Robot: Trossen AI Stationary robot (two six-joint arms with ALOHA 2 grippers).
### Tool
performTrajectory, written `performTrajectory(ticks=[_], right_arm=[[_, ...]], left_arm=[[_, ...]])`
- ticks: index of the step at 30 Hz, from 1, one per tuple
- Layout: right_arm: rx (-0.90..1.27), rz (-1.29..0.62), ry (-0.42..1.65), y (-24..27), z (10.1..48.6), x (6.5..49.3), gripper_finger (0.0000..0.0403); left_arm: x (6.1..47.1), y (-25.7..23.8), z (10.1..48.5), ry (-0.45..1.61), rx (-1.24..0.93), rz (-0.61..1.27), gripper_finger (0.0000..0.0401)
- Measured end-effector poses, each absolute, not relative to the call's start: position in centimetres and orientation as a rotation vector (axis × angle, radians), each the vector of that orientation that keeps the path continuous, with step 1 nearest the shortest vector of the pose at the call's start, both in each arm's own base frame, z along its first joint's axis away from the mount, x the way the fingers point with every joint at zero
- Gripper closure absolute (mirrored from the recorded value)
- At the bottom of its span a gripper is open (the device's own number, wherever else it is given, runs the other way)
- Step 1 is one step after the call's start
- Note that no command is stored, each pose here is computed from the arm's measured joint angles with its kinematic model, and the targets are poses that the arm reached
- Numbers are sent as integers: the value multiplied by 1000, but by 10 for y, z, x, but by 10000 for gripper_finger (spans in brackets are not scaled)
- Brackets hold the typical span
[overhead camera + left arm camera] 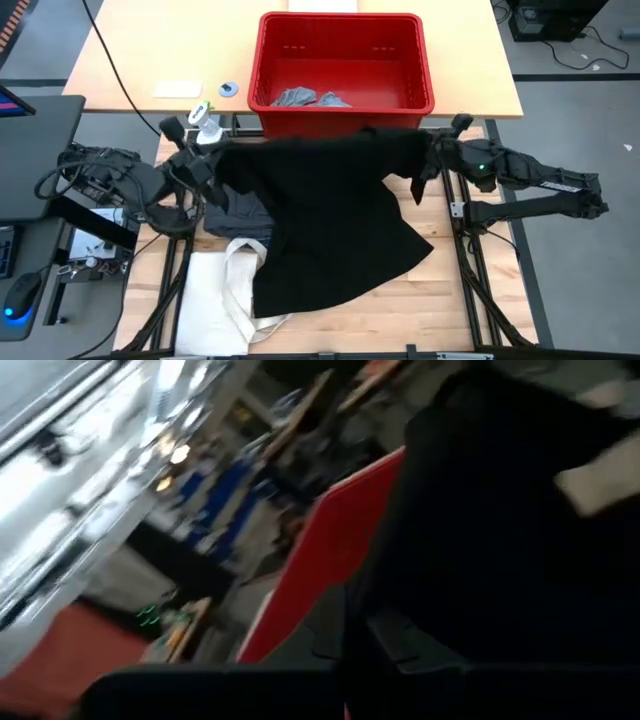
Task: Fold Laundry from Bin
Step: Fold the black shirt
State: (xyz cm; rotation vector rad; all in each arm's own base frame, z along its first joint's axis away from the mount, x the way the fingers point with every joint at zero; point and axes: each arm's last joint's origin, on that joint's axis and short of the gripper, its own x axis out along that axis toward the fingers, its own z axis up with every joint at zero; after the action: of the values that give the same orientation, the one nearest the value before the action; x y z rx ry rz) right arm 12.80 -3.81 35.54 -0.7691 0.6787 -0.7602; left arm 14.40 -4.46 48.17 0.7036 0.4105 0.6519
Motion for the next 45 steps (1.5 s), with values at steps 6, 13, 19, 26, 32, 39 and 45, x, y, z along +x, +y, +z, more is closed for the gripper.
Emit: performTrajectory(ticks=[6, 13, 19, 26, 32, 39, 45], right_arm=[[-771, -599, 832, -35, 338, 122, 385], [-834, -878, 762, -45, 357, 128, 386], [-827, -964, 634, -44, 372, 130, 386], [-832, -604, 623, -30, 358, 127, 386], [-747, -1248, 716, -46, 371, 123, 386], [-758, -891, 604, -35, 365, 131, 386], [-683, -253, 545, -15, 348, 135, 386]], left_arm=[[142, -50, 466, 477, 660, 405, 390], [141, -32, 469, 570, 847, 790, 390], [147, -28, 477, 532, 787, 918, 390], [149, -48, 468, 492, 748, 386, 390], [142, -28, 479, 508, 762, 1060, 390], [154, -32, 474, 519, 756, 886, 390], [160, -53, 468, 472, 637, 282, 390]])
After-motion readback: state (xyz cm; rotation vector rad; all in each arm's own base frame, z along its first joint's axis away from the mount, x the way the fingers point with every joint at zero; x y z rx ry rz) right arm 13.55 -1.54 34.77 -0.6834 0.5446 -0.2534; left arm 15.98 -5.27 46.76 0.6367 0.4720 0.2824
